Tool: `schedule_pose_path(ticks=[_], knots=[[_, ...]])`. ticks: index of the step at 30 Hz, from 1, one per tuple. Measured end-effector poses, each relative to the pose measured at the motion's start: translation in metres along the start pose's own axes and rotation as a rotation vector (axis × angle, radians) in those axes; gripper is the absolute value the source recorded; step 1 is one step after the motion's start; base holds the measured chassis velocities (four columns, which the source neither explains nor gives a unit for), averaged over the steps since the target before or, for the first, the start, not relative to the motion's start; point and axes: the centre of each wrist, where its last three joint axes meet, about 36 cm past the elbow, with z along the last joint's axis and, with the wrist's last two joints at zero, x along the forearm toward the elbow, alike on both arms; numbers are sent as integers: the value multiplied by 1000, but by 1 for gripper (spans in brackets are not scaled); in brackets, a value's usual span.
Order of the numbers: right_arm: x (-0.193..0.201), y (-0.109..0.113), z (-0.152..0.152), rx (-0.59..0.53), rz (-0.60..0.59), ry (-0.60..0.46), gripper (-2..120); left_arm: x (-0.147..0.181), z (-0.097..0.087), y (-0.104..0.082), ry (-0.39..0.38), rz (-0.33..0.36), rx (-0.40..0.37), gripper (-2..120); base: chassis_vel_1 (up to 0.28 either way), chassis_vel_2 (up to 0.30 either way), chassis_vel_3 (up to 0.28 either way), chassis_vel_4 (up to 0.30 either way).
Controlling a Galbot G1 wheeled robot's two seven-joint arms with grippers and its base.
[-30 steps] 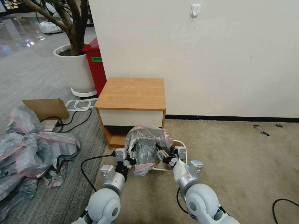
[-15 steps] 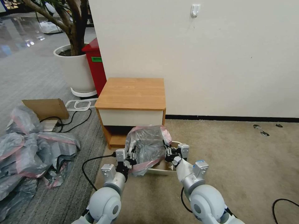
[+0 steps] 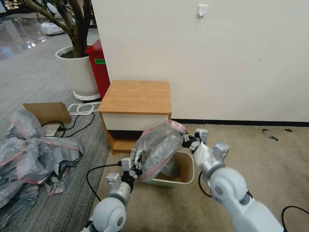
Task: Pick up the garbage bag from the table and place it over the trash can.
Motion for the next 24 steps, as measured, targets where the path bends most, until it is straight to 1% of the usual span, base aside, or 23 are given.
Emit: schedule_pose_path(ticks=[3,5,7,9,12,13,15,16,18,19,21,23,24], knots=[[1,-15,-10,3,43,106,0,1,-2,2,-9,2,6,7,0,0,0,0],[1,-16,-10,2,45,112,0,1,-2,2,-11,2,7,7,0,0,0,0],[14,-27,-19,-15,48,179,0,0,-7,7,-25,2,16,7,0,0,0,0],[18,-29,-22,-19,45,196,0,-1,-8,8,-30,2,19,7,0,0,0,0],[37,-38,-35,-59,16,289,0,-5,-17,13,-50,14,57,7,0,0,0,0],[37,-38,-35,-59,16,289,0,-5,-17,13,-50,14,57,7,0,0,0,0],[42,-39,-41,-98,10,318,0,-6,-20,16,-55,26,78,7,0,0,0,0],[45,-39,-46,-162,7,356,0,-6,-22,22,-45,60,100,7,0,0,0,0],[45,-39,-47,-173,8,363,0,-6,-23,23,-42,68,103,7,0,0,0,0],[46,-41,-50,-219,15,389,0,-5,-22,27,-32,93,122,7,0,0,0,0],[47,-44,-56,-294,33,434,0,-4,-22,33,-22,111,162,7,0,0,0,0],[47,-45,-56,-302,37,440,0,-4,-22,34,-20,112,170,7,0,0,0,0],[48,-46,-57,-313,48,448,0,-4,-23,36,-17,114,189,7,0,0,0,0]])
